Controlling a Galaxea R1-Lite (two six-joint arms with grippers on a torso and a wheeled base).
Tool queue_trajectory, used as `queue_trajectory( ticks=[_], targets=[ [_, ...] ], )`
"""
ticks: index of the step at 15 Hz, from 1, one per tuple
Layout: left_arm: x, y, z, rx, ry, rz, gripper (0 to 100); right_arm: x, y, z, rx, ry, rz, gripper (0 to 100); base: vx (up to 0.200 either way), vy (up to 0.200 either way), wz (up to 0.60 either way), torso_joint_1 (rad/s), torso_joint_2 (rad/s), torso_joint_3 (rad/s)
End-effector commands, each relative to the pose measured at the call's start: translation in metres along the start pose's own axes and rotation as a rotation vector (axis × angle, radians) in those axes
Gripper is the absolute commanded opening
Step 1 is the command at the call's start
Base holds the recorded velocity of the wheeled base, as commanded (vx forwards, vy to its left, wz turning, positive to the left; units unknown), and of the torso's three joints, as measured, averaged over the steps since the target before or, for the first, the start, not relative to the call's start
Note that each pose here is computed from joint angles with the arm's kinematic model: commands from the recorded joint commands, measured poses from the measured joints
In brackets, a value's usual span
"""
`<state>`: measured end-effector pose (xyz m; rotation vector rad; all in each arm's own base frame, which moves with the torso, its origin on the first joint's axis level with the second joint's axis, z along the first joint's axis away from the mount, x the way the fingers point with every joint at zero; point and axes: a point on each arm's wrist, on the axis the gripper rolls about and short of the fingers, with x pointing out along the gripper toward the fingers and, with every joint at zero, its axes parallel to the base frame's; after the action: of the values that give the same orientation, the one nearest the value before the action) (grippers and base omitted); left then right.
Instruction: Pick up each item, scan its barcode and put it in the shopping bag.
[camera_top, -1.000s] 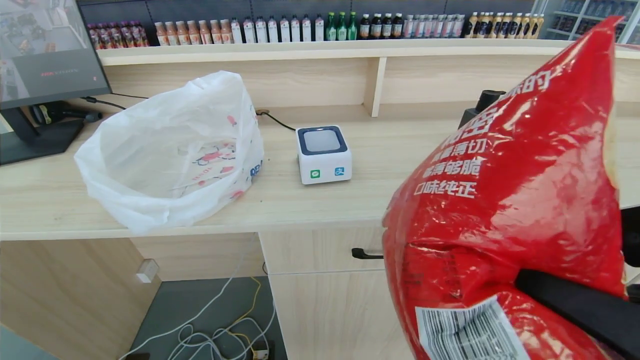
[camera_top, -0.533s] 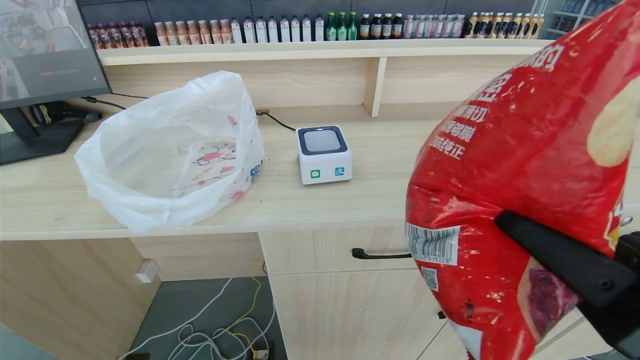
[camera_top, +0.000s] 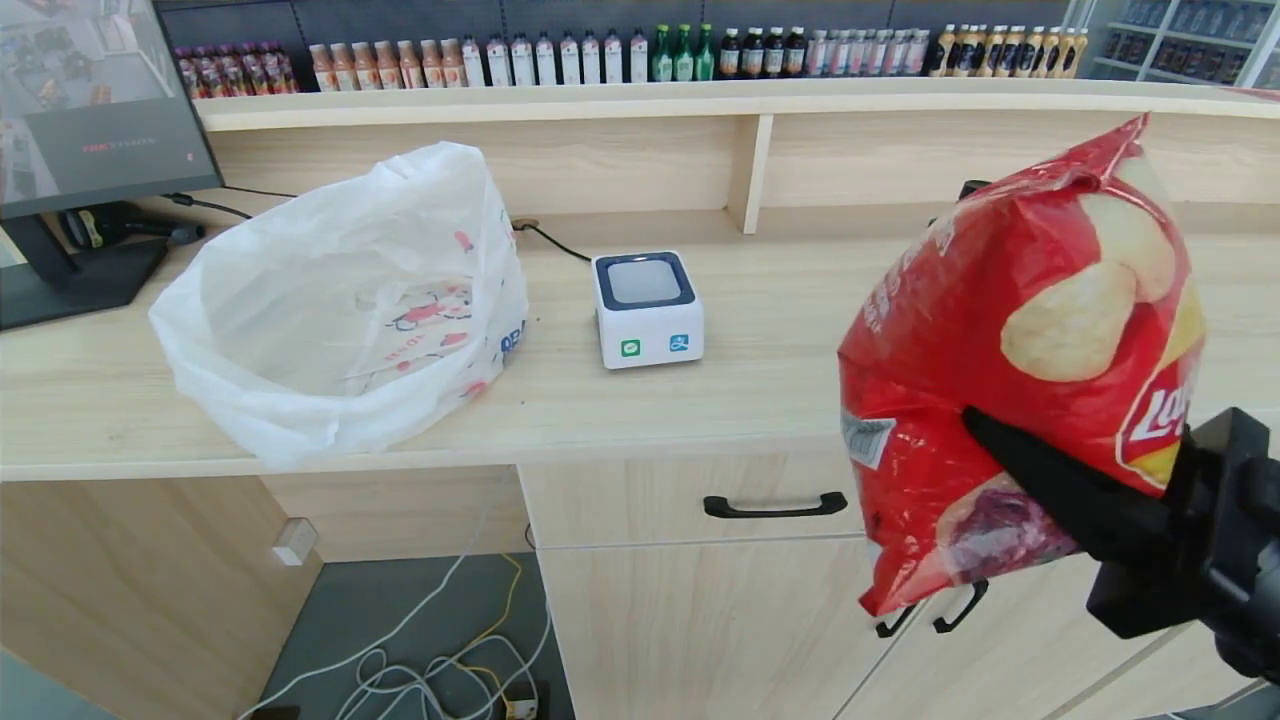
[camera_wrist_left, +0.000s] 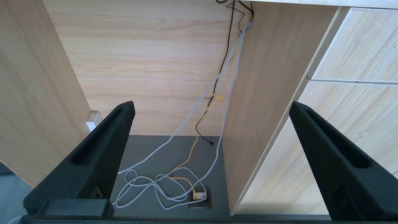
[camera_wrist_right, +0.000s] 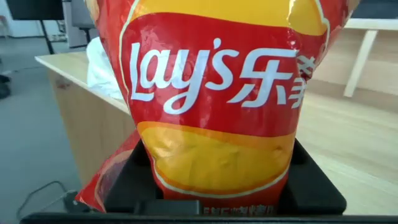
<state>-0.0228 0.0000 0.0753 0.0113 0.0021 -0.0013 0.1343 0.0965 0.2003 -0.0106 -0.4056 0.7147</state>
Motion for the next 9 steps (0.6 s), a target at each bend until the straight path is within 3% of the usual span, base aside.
queue_trajectory(
  ticks=[1, 9],
  targets=[
    [0.0, 0.0, 0.0, -0.001, -0.001, 0.001, 100, -0.006, -0.011, 0.016, -0.042, -0.063, -0.098, 0, 0.0, 0.0, 0.0, 0.0, 0.0, 0.0],
    [0.0, 0.0, 0.0, 0.001, -0.001, 0.0, 100, -0.007, -0.026, 0.017, -0.154, -0.038, -0.262, 0, 0.0, 0.0, 0.0, 0.0, 0.0, 0.0]
  ],
)
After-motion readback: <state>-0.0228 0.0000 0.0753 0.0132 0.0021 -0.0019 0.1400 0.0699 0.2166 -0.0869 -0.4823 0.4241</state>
